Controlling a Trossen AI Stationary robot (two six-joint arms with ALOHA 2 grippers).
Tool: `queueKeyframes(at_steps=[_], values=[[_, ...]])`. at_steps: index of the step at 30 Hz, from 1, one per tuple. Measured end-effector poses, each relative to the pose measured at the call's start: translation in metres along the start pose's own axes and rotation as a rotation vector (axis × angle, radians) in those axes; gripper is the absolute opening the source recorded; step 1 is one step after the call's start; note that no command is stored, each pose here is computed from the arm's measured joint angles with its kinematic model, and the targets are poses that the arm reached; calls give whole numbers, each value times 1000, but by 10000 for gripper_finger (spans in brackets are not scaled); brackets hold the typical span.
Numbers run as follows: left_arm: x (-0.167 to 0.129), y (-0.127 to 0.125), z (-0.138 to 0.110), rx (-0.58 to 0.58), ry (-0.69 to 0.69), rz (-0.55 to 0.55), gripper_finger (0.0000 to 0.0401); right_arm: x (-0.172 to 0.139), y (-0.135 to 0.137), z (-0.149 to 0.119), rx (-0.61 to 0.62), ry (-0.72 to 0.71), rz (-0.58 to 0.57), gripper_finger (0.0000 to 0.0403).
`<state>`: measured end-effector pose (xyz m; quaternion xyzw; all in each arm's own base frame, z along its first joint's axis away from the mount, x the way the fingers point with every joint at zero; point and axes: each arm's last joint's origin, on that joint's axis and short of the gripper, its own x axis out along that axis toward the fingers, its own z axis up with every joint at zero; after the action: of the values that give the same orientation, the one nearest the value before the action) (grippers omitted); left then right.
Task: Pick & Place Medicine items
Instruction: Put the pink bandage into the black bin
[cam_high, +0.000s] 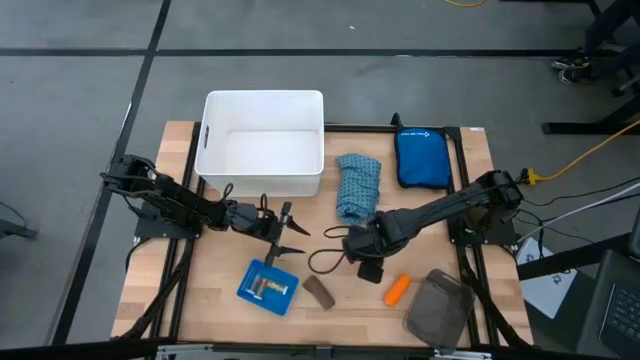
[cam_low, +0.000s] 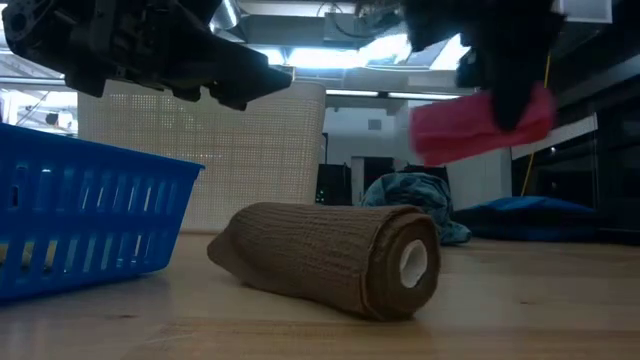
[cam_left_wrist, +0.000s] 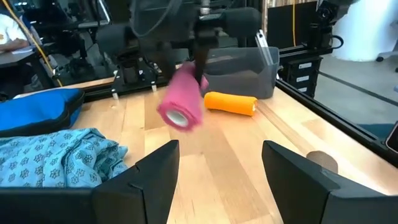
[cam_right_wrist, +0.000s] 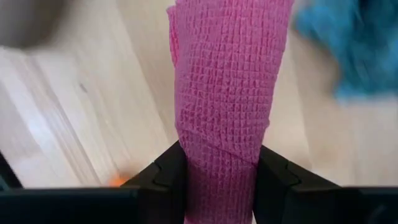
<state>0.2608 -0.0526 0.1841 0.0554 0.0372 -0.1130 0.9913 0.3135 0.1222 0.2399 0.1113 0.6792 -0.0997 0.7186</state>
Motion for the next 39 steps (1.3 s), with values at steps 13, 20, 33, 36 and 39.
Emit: queueKeyframes(at_steps=[13, 20, 33, 36, 39], values=[[0, 8, 0, 46, -15, -55, 226, -45, 15, -61, 184, 192, -154, 127], [-1, 9, 0, 55, -20, -79, 226, -81, 27, -113, 306, 55, -98, 127], [-1, 10, 0, 72, -21, -78, 226, -44, 51, -197, 542, 54, -76, 127], [-1, 10, 0, 73, -21, -77, 226, -27, 57, -208, 576, 92, -33, 127], [-1, 10, 0, 73, -21, -76, 226, -14, 61, -216, 607, 125, 5, 127]])
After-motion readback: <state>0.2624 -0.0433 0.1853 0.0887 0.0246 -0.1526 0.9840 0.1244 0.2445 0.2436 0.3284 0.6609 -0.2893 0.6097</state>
